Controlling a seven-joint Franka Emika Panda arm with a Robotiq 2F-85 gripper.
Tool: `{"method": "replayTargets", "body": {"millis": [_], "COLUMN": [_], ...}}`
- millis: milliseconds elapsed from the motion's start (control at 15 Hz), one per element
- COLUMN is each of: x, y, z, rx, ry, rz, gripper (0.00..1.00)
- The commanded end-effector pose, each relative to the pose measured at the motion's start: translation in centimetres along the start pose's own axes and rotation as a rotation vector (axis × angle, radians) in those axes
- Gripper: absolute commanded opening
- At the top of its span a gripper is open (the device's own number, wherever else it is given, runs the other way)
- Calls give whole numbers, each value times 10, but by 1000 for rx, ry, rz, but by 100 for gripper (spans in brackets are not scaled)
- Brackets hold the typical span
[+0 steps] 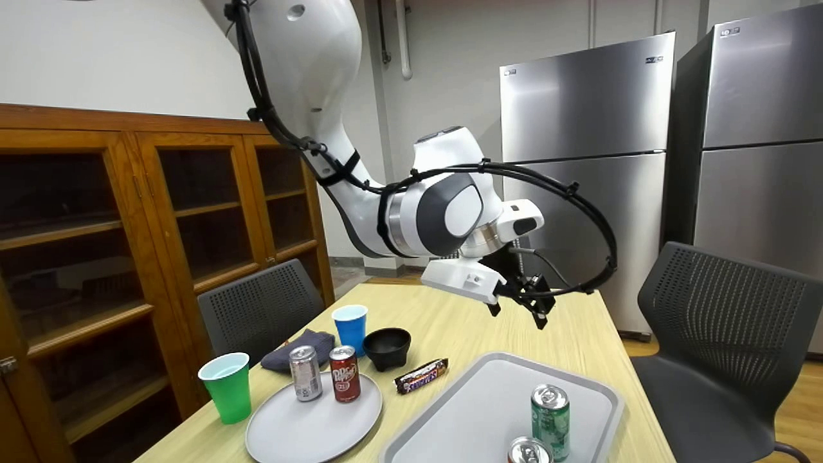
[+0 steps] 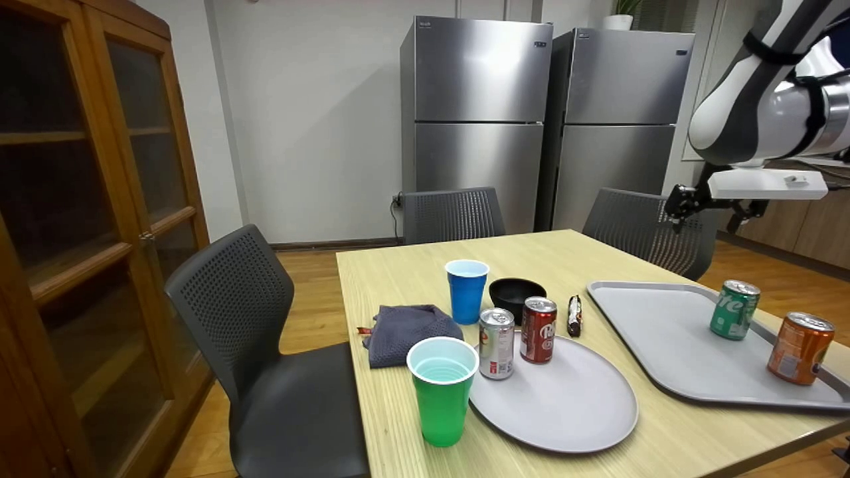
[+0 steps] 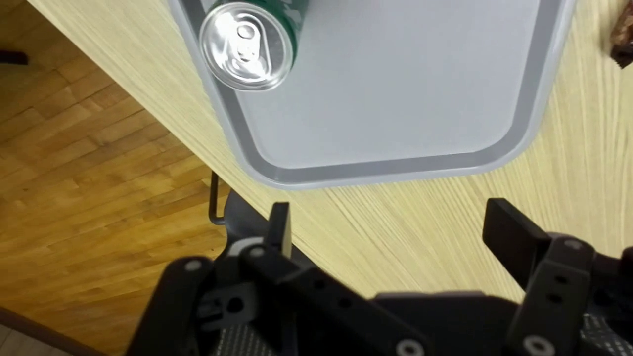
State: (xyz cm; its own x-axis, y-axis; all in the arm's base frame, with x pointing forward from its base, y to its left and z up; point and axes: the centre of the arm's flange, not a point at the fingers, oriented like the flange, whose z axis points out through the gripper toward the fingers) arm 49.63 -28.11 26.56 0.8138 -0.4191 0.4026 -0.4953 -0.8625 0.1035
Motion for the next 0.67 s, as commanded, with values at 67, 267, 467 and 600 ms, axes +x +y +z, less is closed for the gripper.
{"method": "replayTargets", "body": {"millis": [67,267,467,600], "x": [-4,-12,-20,-24], "y": [20,31,37,37], "z": [15,27,42,52], "rx": [-46,-67,-78,-85], "ry": [-47,-75,-107,-127], "rz": [61,91,130,150], "gripper": [100,100,100,100]}}
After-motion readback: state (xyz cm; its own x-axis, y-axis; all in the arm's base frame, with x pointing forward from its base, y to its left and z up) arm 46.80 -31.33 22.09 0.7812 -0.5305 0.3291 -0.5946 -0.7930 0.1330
